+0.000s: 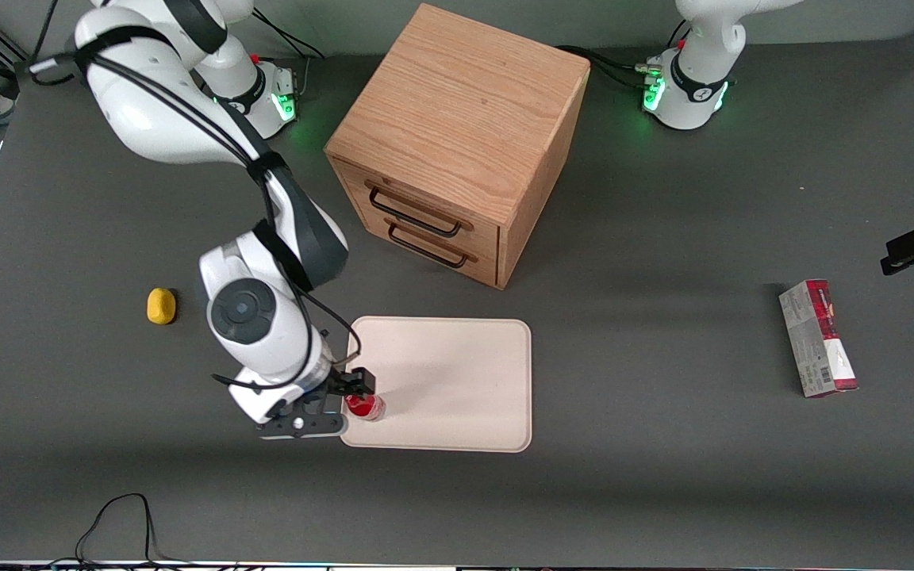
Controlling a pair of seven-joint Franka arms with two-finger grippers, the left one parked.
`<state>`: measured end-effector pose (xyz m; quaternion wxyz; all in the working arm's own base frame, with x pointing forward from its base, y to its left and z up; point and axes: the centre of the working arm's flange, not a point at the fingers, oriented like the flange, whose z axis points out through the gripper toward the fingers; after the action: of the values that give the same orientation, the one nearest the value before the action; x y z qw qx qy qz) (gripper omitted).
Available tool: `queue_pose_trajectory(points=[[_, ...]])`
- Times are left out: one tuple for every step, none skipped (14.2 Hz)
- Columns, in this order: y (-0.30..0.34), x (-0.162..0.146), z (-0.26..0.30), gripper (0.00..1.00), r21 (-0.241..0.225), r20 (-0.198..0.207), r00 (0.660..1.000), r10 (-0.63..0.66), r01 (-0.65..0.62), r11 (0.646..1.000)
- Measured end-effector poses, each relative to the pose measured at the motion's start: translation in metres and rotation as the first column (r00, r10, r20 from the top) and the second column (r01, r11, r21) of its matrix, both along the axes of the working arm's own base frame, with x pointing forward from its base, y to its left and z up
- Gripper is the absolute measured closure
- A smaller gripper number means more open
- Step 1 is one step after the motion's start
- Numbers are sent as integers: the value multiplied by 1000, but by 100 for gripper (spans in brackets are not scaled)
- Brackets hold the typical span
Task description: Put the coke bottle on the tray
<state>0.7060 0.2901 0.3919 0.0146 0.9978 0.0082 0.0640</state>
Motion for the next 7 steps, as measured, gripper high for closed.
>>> queue_pose_trajectory(points=[[-14, -4, 26, 0, -13, 4, 1000, -4, 4, 1000], [-34, -11, 52, 0, -18, 4, 1000, 3, -3, 1000], [-61, -20, 77, 0, -19, -1, 1000, 15, -15, 1000], [-92, -32, 100, 0, -23, -6, 1000, 22, -22, 999], [-125, -48, 121, 0, -25, -14, 1000, 22, -22, 999], [-160, -68, 140, 0, -23, -32, 999, 16, -17, 1000], [-193, -90, 156, 0, -15, -56, 998, 7, -8, 1000]])
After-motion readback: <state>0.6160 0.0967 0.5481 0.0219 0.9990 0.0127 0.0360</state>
